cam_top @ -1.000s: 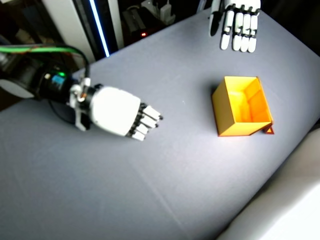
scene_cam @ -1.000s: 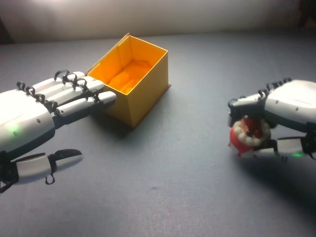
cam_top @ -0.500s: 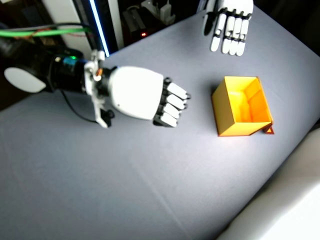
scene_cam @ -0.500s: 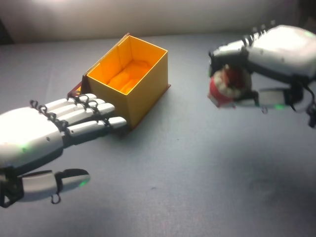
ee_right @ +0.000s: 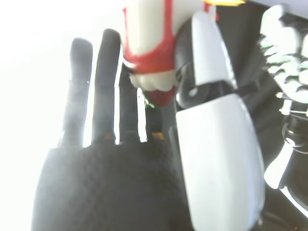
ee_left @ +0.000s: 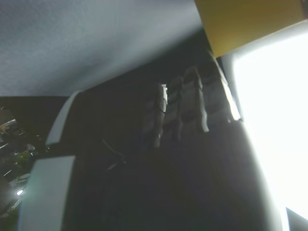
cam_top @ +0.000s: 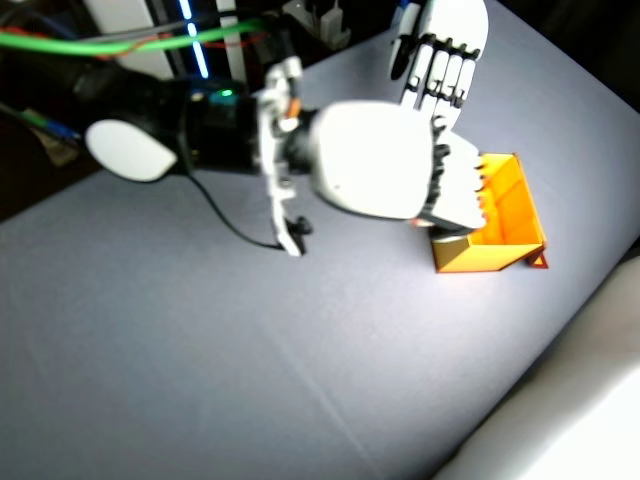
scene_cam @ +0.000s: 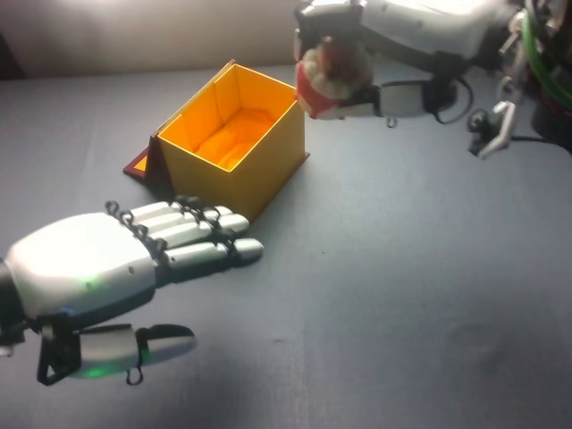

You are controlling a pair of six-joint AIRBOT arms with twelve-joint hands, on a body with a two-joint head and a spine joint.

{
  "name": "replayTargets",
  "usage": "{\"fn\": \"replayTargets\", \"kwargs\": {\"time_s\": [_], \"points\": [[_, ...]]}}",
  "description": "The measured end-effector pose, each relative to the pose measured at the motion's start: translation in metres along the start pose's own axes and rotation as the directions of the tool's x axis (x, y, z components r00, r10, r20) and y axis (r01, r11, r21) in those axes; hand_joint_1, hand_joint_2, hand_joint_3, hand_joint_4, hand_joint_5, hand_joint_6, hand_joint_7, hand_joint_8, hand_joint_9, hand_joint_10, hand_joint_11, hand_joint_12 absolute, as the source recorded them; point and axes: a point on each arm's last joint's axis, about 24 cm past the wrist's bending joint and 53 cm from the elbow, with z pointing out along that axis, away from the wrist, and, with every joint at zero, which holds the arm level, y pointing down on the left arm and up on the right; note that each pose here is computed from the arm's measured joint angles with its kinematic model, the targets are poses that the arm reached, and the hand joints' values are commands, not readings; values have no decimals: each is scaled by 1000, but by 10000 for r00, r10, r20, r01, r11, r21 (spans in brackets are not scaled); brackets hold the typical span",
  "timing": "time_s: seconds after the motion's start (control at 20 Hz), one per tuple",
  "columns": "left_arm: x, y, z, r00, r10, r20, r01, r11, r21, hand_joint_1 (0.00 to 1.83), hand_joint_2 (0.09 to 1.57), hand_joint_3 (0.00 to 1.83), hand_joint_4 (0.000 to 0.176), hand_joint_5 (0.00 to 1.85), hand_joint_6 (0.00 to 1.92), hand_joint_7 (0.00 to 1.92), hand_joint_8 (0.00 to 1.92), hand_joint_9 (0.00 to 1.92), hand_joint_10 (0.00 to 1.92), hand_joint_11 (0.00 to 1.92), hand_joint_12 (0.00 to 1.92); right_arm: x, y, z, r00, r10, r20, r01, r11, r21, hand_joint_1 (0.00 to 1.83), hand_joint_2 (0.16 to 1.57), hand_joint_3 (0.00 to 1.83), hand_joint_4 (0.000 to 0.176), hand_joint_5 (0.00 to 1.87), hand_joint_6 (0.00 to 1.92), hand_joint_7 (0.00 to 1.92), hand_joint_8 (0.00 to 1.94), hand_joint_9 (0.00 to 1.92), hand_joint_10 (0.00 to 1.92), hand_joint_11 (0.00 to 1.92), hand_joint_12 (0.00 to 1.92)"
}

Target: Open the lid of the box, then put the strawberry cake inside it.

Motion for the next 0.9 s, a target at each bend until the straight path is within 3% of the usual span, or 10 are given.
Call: {"fn": "replayTargets", "kwargs": {"time_s": [0.1,0.15,0.3,0.35,0.45,0.5,0.55,0.7,0.75,0.9], "points": [[4,-1,5,9999,-55,-141,58,9999,154,586,1437,0,10,124,9,0,0,24,11,0,584,4,9,15,9999,-84,-79,83,9998,-157,1198,1256,1,0,819,1014,655,1732,488,1898,561,1921],[6,-1,8,9997,-159,-209,163,9996,213,603,1424,0,9,130,10,0,0,23,11,0,585,6,15,22,9998,-132,-116,129,9996,-248,1148,1204,0,0,831,1163,979,1899,1100,1916,1227,1921],[11,-1,16,9989,-163,-450,178,9993,315,702,1391,0,9,134,10,6,2,16,8,0,477,14,25,40,9998,-87,-165,80,9991,-417,1190,1222,2,0,718,1259,871,1378,848,1380,787,1740],[13,-2,17,9985,-198,-506,215,9992,334,702,1391,0,8,132,7,0,0,12,7,0,435,18,23,45,9996,-90,-285,81,9995,-299,1313,1222,3,0,674,1289,803,1295,784,1501,665,1693],[15,-5,19,9980,-124,-624,154,9988,469,701,1390,0,6,139,7,24,7,34,14,0,384,23,18,52,9989,-128,-449,126,9999,-44,1304,1234,1,0,746,1239,725,1378,685,1523,552,1743],[15,-4,24,9978,-222,-632,253,9985,490,659,1411,2,7,118,6,10,0,1,0,0,176,25,13,58,9987,-96,-499,103,9999,132,1178,1271,2,0,828,1310,543,1525,348,1311,248,1887],[17,-3,25,9975,-226,-671,259,9985,478,679,1409,0,5,115,6,4,2,0,0,0,149,28,12,61,9984,-91,-551,101,9998,180,1300,1250,0,0,800,1143,624,1496,637,1607,509,1892],[18,-7,30,9971,-228,-732,277,9974,665,669,1415,0,18,99,4,1,0,0,0,0,105,47,11,72,9959,26,-903,11,9992,405,1188,1247,0,0,783,1163,707,1566,574,1522,540,1916],[19,-7,32,9968,-309,-737,361,9969,702,639,1424,1,0,195,32,43,7,4,2,0,113,51,9,76,9951,83,-986,-32,9986,524,1149,1265,4,0,692,1345,732,1484,589,1289,134,1874],[21,-6,34,9960,-257,-857,317,9971,692,535,1451,7,0,225,29,46,5,0,0,0,8,59,1,81,9931,173,-1161,-74,9963,857,1239,1303,1,0,385,1030,630,1553,470,1141,84,1782]]}}
